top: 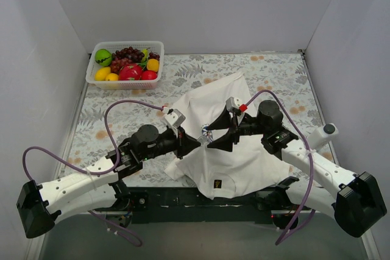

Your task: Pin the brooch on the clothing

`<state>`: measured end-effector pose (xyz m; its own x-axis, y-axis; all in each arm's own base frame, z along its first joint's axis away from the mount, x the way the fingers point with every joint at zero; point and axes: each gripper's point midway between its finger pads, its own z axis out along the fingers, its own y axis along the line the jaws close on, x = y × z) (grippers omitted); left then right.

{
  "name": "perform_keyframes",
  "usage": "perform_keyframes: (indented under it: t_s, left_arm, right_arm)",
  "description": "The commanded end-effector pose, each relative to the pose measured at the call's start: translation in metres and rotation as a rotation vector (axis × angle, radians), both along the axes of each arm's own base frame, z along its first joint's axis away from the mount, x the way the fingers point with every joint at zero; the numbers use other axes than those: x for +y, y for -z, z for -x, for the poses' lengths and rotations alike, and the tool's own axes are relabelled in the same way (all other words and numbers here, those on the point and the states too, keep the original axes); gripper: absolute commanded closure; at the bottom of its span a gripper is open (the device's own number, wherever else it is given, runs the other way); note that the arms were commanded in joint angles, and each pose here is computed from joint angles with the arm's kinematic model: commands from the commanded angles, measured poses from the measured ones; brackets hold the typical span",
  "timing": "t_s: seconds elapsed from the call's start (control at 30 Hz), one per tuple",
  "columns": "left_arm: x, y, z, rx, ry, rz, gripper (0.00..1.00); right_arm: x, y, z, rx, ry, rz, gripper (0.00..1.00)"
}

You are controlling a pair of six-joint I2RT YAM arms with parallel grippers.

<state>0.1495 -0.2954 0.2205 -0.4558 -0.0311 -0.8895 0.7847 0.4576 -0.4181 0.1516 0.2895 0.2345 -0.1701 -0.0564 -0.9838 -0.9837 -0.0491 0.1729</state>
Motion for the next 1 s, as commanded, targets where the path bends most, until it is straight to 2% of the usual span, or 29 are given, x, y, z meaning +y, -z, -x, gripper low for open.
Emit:
perform_keyframes:
  t_s: [0.0, 0.73, 0.97]
  left_arm:
    - [-0.004, -0.012, 0.003, -0.037, 0.040, 0.034, 1.00]
    - [-0.007, -0.017, 0.003, -0.056, 0.062, 0.062, 1.00]
    - [-0.007, -0.020, 0.003, -0.062, 0.060, 0.074, 1.00]
  right_arm:
    - [0.003, -0.026, 0.007, -0.051, -0.080, -0.064, 0.26]
    - [0.007, 0.000, 0.008, 0.008, -0.113, -0.049, 0.33]
    - [0.007, 0.004, 0.009, 0.021, -0.121, -0.041, 0.41]
